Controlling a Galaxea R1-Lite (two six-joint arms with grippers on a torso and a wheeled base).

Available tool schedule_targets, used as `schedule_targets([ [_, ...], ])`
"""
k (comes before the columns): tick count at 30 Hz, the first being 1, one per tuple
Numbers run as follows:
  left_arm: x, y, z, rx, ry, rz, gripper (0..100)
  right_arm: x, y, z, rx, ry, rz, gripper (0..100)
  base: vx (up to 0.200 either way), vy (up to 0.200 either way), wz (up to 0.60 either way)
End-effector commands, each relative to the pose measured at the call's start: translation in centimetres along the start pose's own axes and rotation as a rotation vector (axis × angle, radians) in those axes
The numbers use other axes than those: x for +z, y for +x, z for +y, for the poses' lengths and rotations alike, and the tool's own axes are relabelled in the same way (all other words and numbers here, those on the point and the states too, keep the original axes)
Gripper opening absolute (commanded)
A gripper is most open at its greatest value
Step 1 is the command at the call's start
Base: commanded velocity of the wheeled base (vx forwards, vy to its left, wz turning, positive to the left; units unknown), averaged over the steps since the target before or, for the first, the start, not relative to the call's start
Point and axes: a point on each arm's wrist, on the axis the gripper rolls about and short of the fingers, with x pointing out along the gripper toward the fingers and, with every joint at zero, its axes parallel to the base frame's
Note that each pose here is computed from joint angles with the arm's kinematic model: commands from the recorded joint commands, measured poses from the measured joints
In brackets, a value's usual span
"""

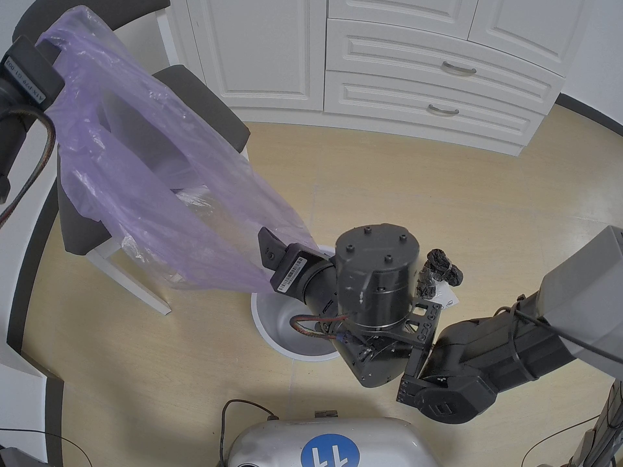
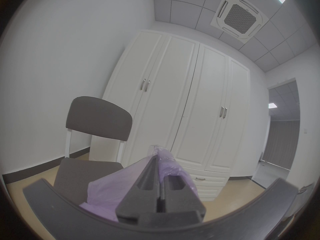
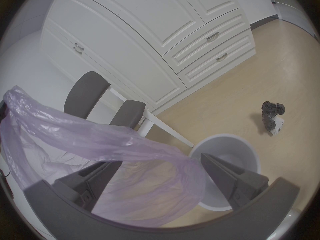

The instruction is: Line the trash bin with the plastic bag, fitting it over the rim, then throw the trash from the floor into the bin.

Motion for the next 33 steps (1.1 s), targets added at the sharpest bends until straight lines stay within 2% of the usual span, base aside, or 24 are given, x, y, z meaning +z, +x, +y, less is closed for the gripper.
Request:
schedule_targets([
  [1, 0.7, 0.2, 0.6, 0.031, -0.002, -0.031, 0, -1.1, 0.0, -0.2, -0.005, -0.013, 0.023, 100, 0.000, 0.000, 0.00],
  [10, 1.2, 0.1, 0.7, 0.033, -0.011, -0.044, 0, -3.2, 0.7, -1.2, -0.028, -0.036, 0.055, 100, 0.000, 0.000, 0.00],
  [31, 1.3, 0.0, 0.8, 0.033, -0.013, -0.046, 0, -4.1, 1.4, -1.9, -0.044, -0.016, 0.062, 100, 0.000, 0.000, 0.00],
  [32, 1.3, -0.1, 0.8, 0.032, -0.014, -0.045, 0, -4.0, 1.4, -1.8, -0.042, -0.016, 0.060, 0, 0.000, 0.000, 0.00],
  [33, 1.2, -0.1, 0.8, 0.030, -0.012, -0.040, 0, -3.9, 1.4, -1.8, -0.040, -0.014, 0.059, 0, 0.000, 0.000, 0.00],
])
